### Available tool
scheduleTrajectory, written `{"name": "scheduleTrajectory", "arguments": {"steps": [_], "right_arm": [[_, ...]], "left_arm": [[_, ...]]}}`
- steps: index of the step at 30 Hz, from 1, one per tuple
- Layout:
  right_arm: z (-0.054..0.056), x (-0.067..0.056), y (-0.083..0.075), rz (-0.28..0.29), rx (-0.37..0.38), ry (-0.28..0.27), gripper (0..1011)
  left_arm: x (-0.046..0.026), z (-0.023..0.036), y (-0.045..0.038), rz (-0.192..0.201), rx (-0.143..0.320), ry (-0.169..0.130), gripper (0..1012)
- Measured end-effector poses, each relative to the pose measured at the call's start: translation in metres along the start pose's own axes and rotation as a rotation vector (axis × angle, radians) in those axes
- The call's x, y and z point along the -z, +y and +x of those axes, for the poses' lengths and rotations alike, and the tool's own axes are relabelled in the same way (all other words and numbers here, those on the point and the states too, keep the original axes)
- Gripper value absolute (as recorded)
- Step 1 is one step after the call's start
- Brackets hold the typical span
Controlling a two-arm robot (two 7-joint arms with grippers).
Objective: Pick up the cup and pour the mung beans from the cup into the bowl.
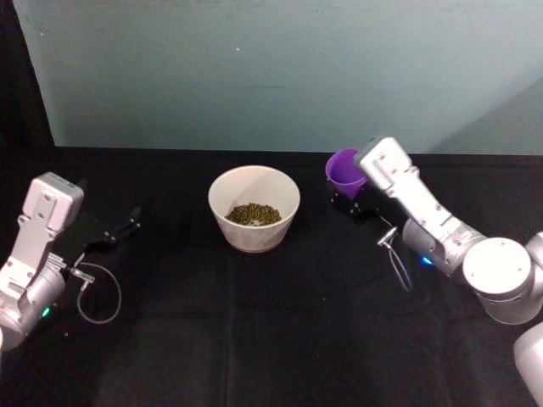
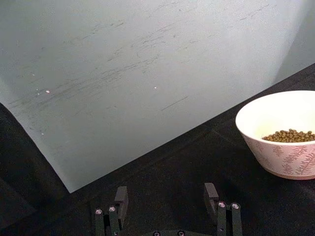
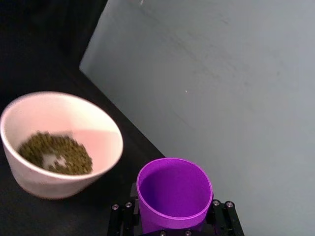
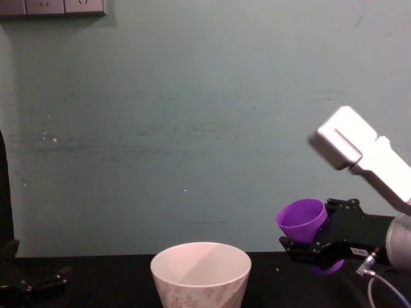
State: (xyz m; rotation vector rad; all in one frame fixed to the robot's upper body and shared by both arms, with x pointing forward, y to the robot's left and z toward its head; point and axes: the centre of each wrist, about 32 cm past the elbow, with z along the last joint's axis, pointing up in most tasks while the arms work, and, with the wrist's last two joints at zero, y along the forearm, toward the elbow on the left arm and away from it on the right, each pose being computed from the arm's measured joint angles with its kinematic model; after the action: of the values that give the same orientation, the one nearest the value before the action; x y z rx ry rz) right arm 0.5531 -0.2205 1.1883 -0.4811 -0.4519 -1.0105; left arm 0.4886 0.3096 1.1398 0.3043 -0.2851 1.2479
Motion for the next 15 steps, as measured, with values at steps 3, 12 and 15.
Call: {"name": "scheduleTrajectory", "arguments": {"steps": [3,12,15], "right_arm": [[0.001,0.009,0.0,0.026,-0.01,0.1,729],[0.007,0.036,0.005,0.094,-0.048,0.343,729],[0.007,0.045,0.008,0.111,-0.054,0.404,729]], "left_arm": [[0.0,0.0,0.0,0.0,0.0,0.0,1011],[0.0,0.0,0.0,0.0,0.0,0.0,1011],[0.0,0.0,0.0,0.0,0.0,0.0,1011]]}}
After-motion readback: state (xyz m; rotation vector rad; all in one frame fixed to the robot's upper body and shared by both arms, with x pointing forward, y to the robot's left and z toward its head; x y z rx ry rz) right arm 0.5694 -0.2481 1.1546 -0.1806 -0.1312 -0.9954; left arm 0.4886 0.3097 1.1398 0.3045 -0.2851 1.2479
